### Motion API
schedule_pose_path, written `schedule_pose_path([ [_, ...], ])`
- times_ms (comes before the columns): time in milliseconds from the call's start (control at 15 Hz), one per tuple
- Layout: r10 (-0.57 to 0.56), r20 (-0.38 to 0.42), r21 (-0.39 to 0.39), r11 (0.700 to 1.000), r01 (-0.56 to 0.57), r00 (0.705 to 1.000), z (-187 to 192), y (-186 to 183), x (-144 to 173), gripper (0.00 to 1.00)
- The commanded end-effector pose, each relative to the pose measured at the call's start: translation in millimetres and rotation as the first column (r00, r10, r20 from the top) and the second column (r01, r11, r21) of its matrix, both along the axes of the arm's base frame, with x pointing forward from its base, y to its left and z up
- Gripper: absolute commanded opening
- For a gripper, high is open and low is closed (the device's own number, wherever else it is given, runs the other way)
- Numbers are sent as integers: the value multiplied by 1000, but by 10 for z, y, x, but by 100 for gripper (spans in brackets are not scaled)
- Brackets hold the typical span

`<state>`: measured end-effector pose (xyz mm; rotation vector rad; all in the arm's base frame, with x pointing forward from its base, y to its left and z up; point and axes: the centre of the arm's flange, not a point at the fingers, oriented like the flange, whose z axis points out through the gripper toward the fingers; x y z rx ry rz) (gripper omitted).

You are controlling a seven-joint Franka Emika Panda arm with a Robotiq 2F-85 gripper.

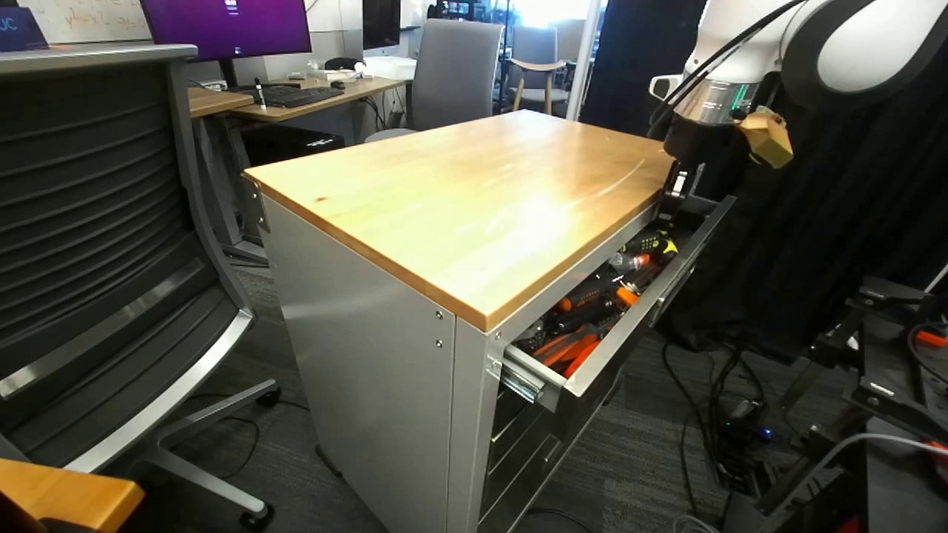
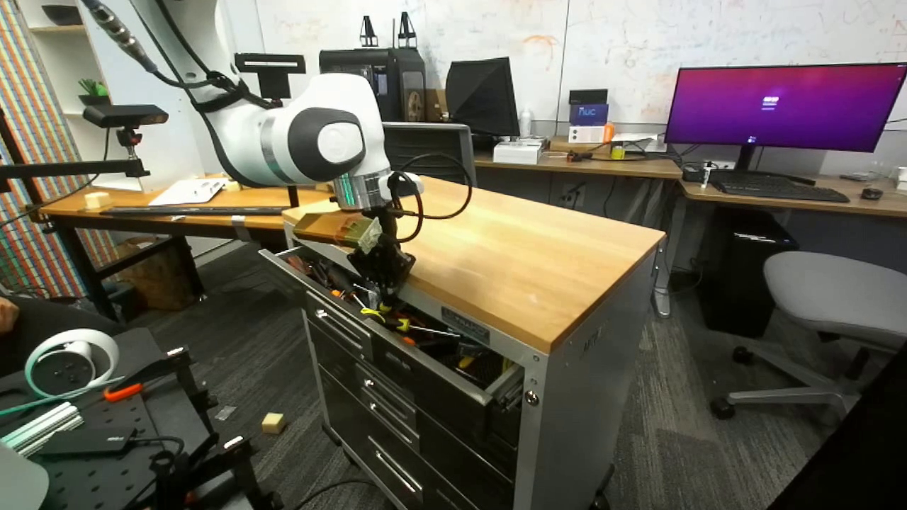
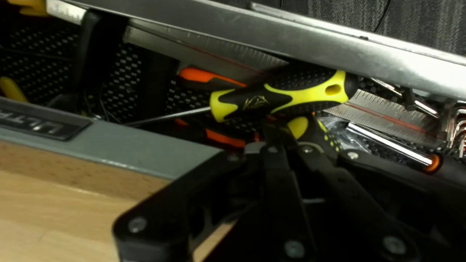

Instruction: Put the black screwdriver inside the open drawer then close the drawer

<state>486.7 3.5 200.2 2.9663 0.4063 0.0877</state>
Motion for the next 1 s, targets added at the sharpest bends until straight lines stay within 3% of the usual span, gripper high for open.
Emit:
schedule_pose_path([
  [0,-12,36,-105,994,16,999,297,-7,-124,5],
  [200,-29,-9,-174,984,27,1000,507,-100,-176,5],
  [333,-37,-98,-192,981,18,994,598,-147,-179,5],
  [667,-4,-375,-116,992,-43,927,352,-129,-98,6],
  [933,-20,-396,-107,994,-25,918,92,-77,53,6],
])
